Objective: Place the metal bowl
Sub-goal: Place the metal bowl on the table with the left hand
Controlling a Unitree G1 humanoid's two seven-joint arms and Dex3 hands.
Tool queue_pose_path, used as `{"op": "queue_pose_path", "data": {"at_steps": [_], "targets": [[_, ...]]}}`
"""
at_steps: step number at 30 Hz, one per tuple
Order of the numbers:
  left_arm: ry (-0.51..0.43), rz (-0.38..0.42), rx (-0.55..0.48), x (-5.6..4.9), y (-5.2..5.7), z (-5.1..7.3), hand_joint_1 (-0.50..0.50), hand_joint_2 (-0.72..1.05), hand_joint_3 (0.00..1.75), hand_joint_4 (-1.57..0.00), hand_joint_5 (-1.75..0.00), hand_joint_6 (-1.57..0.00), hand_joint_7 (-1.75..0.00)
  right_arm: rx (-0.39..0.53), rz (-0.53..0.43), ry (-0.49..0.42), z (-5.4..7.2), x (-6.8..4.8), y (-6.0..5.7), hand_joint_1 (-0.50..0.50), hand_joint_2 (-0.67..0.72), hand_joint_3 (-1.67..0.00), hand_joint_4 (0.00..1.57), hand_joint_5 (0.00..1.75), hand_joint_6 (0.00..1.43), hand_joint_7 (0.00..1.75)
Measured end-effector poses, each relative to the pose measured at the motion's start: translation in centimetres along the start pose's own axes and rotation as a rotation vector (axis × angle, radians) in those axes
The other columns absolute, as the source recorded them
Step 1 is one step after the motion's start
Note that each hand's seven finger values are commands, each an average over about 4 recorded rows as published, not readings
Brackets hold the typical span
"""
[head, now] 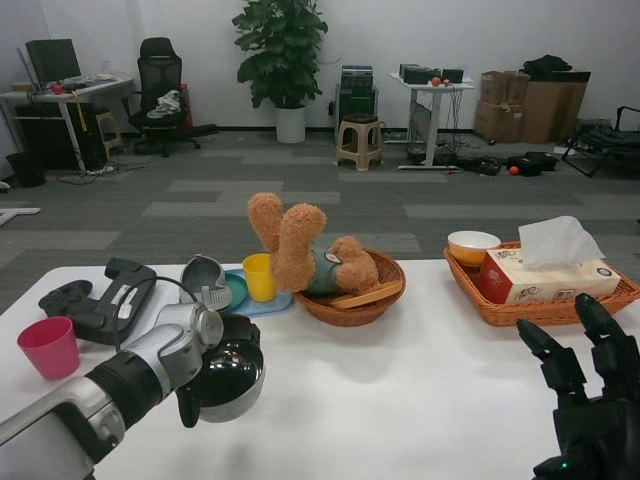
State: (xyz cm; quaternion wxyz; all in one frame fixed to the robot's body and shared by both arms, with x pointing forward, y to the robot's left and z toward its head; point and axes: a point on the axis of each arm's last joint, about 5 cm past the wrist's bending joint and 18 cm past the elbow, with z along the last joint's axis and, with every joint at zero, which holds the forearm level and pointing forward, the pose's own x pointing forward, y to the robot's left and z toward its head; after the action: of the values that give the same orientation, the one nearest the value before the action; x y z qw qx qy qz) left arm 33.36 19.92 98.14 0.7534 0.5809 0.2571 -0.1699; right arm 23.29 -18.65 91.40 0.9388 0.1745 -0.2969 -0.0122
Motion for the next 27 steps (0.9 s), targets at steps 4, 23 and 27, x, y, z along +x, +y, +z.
{"op": "queue_pose_path", "data": {"at_steps": [4, 23, 27], "targets": [[0.021, 0.048, 0.022, 0.5, -0.4, 0.6, -0.5, 1.05, 1.31, -1.12, -1.75, -0.5, -1.68, -0.005, -0.001, 0.013, -0.1, -0.1, -0.1, 0.25, 0.66, -0.24, 0.4, 0.68, 0.0, 0.56], [0.036, 0.166, 0.073, 2.3, -2.9, 2.6, -0.5, 1.05, 1.13, -1.17, -1.75, -0.53, -1.68, -0.014, -0.007, 0.025, -0.3, -0.3, -0.3, 0.25, 0.66, -0.24, 0.4, 0.68, 0.0, 0.56], [0.033, 0.163, 0.071, 2.5, -3.3, 2.6, -0.5, 1.05, 1.13, -1.2, -1.75, -0.54, -1.68, -0.014, -0.008, 0.024, -0.3, -0.2, -0.3, 0.25, 0.66, -0.24, 0.4, 0.68, 0.0, 0.56]]}}
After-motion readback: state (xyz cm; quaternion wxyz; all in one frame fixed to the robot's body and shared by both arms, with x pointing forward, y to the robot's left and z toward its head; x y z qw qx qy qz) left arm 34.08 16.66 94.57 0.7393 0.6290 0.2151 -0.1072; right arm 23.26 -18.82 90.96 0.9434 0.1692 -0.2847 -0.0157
